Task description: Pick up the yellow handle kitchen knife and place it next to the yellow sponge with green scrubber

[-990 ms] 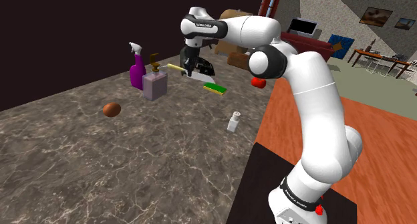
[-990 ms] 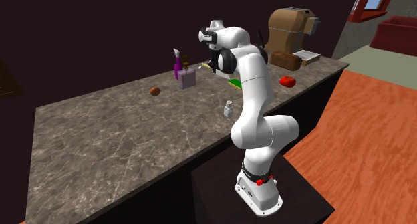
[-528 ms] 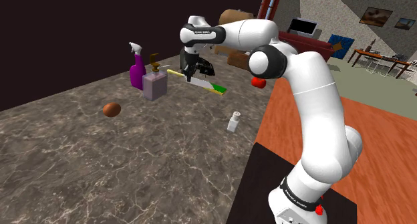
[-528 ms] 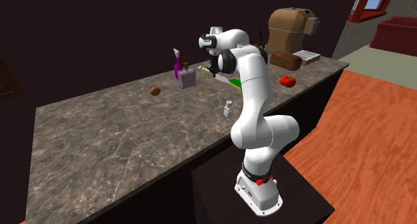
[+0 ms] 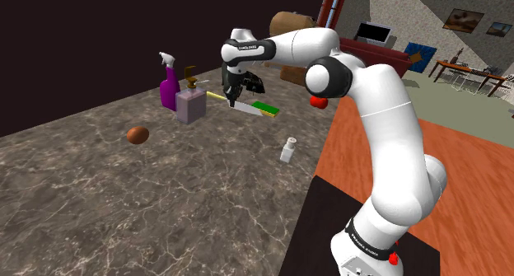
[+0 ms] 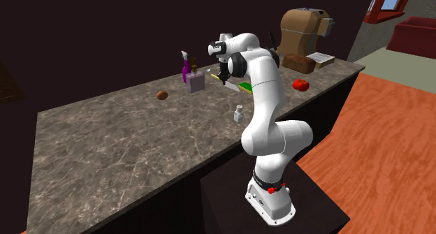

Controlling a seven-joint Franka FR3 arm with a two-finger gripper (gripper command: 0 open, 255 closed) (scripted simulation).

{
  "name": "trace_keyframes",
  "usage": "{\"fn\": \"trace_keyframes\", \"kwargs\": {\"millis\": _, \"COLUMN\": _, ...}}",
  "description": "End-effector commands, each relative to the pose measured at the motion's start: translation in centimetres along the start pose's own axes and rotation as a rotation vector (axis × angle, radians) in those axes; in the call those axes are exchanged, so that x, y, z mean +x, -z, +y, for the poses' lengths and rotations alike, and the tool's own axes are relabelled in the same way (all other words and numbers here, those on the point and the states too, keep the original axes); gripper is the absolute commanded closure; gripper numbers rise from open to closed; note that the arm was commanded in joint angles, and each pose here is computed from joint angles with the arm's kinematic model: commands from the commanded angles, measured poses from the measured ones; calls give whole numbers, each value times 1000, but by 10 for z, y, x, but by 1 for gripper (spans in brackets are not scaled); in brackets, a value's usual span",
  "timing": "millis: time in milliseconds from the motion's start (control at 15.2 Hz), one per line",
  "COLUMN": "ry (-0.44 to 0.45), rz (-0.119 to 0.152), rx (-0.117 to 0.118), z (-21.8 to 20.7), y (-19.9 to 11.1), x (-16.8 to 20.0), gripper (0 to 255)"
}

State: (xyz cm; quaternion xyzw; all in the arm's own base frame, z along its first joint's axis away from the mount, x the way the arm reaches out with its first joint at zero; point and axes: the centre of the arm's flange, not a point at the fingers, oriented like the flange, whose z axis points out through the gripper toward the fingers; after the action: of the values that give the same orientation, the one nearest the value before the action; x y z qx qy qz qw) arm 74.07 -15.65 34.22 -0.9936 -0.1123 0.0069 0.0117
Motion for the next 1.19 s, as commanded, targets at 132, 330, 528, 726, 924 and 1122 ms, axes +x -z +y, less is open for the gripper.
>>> {"fn": "trace_keyframes", "kwargs": {"millis": 132, "ry": 0, "rz": 0, "rx": 0, "z": 0, "y": 0, "x": 0, "gripper": 255}}
{"fn": "trace_keyframes", "kwargs": {"millis": 330, "ry": 0, "rz": 0, "rx": 0, "z": 0, "y": 0, "x": 0, "gripper": 0}}
{"fn": "trace_keyframes", "kwargs": {"millis": 528, "ry": 0, "rz": 0, "rx": 0, "z": 0, "y": 0, "x": 0, "gripper": 0}}
{"fn": "trace_keyframes", "kwargs": {"millis": 726, "ry": 0, "rz": 0, "rx": 0, "z": 0, "y": 13, "x": 0, "gripper": 0}}
{"fn": "trace_keyframes", "kwargs": {"millis": 924, "ry": 0, "rz": 0, "rx": 0, "z": 0, "y": 50, "x": 0, "gripper": 0}}
{"fn": "trace_keyframes", "kwargs": {"millis": 1122, "ry": 0, "rz": 0, "rx": 0, "z": 0, "y": 50, "x": 0, "gripper": 0}}
